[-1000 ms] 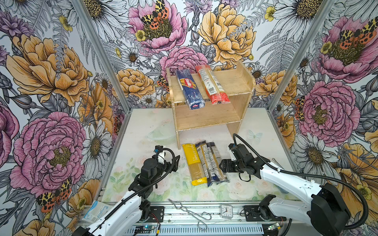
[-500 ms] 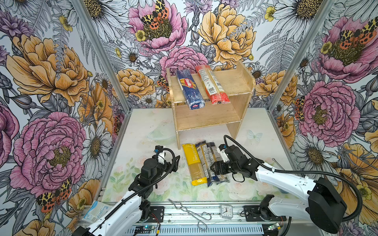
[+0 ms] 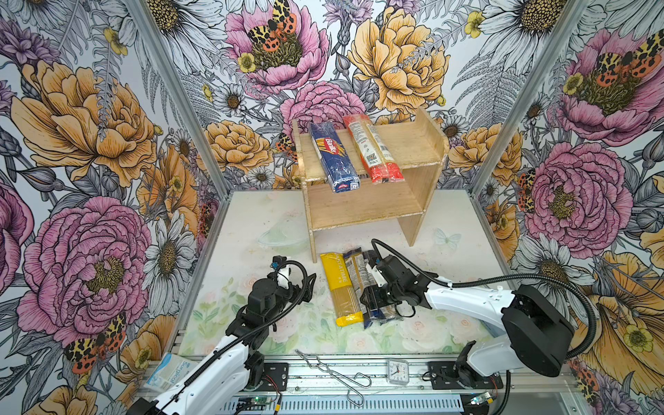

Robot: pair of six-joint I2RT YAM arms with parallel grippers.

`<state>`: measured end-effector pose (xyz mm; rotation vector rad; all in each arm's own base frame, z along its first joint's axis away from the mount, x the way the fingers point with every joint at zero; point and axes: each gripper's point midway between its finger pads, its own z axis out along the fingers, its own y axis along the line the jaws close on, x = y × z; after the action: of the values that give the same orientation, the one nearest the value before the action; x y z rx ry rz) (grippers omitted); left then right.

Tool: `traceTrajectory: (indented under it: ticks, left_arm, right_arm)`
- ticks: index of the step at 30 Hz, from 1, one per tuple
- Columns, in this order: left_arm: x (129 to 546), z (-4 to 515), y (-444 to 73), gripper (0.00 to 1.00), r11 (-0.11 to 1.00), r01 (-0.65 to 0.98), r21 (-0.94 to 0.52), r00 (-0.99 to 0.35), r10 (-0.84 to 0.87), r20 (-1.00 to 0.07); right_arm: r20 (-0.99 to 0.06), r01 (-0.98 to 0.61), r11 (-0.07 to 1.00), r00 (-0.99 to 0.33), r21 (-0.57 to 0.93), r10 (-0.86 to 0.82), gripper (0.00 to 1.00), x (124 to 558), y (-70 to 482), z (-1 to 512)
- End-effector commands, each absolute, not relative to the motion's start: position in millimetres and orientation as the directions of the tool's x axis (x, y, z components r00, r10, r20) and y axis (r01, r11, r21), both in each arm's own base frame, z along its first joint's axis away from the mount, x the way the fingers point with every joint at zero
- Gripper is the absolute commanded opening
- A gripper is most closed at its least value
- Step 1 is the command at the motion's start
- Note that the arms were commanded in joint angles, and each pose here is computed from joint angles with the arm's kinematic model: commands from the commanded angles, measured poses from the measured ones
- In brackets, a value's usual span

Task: Place and organize the pasta boxes and bags onto the shelf
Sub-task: 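Lower the right gripper over the two clear blue-ended spaghetti packs, then close the right gripper on the clear packs beside the yellow pack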

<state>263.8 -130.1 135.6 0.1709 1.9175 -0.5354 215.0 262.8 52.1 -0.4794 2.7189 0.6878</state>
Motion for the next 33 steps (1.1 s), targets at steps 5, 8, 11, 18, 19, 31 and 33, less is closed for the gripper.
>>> traceTrajectory:
  ticks: [5,8,11,18,19,31,33]
  left_arm:
    - [265,140,-130,0.99,0.887,0.375,-0.268,-0.381,-0.116,-0.917]
    - [265,139,-130,0.99,0.888,0.373,-0.268,-0.382,-0.117,-0.917]
    - [265,139,-129,0.99,0.889,0.371,-0.269,-0.383,-0.118,-0.916]
    - [265,139,-129,0.99,0.889,0.370,-0.269,-0.384,-0.118,-0.916]
    - [265,139,-129,0.99,0.889,0.371,-0.270,-0.383,-0.118,-0.916]
    - [265,140,-129,0.99,0.888,0.372,-0.269,-0.380,-0.119,-0.917]
    - [265,140,-129,0.99,0.888,0.373,-0.270,-0.379,-0.120,-0.918]
  right_arm:
    - [-0.340,-0.407,0.832,-0.896,0.377,-0.285,0.62,210,273,37]
    - [-0.325,-0.398,0.844,-0.901,0.360,-0.286,0.60,210,270,30]
    - [-0.313,-0.394,0.854,-0.904,0.339,-0.292,0.59,209,267,23]
    - [-0.276,-0.404,0.862,-0.904,0.307,-0.326,0.57,203,265,9]
    - [-0.274,-0.414,0.858,-0.901,0.304,-0.337,0.57,202,268,9]
    - [-0.262,-0.437,0.862,-0.890,0.258,-0.373,0.61,200,274,0]
    - [-0.252,-0.435,0.869,-0.891,0.238,-0.377,0.60,199,272,-4]
